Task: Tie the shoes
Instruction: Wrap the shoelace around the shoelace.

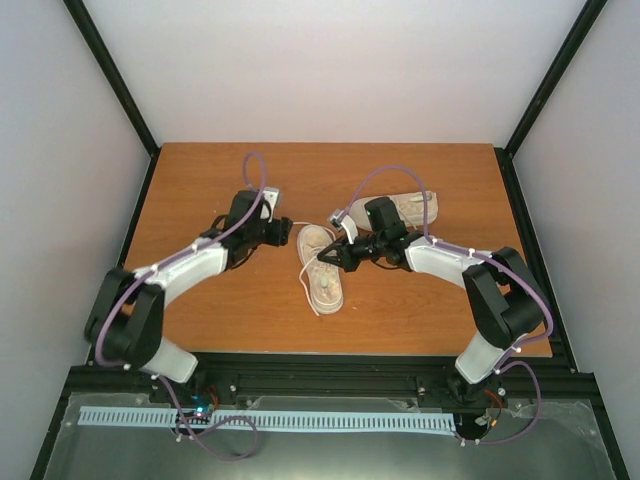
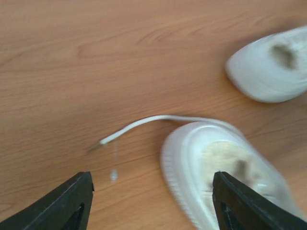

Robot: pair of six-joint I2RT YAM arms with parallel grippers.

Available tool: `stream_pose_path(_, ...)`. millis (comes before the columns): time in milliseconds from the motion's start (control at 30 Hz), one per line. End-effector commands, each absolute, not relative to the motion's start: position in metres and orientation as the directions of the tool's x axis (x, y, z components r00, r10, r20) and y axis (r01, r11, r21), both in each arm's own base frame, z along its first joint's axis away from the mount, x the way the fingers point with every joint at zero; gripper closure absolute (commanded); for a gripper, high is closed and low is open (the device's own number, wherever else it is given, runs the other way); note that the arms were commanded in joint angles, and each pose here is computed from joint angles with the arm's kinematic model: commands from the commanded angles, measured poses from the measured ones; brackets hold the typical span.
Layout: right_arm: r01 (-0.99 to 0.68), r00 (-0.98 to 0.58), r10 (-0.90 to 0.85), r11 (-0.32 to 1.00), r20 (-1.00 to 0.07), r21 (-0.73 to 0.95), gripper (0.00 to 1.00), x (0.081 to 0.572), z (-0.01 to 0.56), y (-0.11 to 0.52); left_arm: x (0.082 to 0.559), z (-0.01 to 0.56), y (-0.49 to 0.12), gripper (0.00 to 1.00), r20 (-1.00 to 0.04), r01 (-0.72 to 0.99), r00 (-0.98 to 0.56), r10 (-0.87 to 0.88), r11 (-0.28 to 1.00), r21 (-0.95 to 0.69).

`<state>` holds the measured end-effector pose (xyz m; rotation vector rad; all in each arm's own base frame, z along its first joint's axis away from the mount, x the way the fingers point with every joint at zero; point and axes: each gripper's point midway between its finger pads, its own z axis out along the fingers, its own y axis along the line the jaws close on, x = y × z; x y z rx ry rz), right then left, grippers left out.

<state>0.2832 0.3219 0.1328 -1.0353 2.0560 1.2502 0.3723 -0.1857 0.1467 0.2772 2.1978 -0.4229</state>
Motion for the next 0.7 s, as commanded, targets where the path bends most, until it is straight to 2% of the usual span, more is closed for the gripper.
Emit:
stream_pose_path(0,-0.837,-0.545,-0.326,0.269,-0.772,0.477,0.97,0.282,0.140,0.323,0.392,0.101,-0.163,0.32,-0.661,0.271,-0.735,0.154,0.959,-0.079)
stream_pose_path(100,-0.833,-0.551,-0.329,0.266,-0.767,0.485,0.97,0.281,0.136,0.324,0.407,0.084,-0.168,0.36,-0.616,0.296,-0.761,0.206,0.954,-0.047)
stream_pose_path(333,-0.828,-0.560,-0.333,0.254,-0.759,0.499,0.97,0.279,0.132,0.325,0.435,0.055,-0.179,0.39,-0.520,0.358,-0.801,0.297,0.933,-0.019)
stream_pose_path(667,-0.825,-0.565,-0.334,0.238,-0.754,0.513,0.97,0.276,0.131,0.325,0.465,0.035,-0.187,0.44,-0.472,0.393,-0.810,0.349,0.920,0.005)
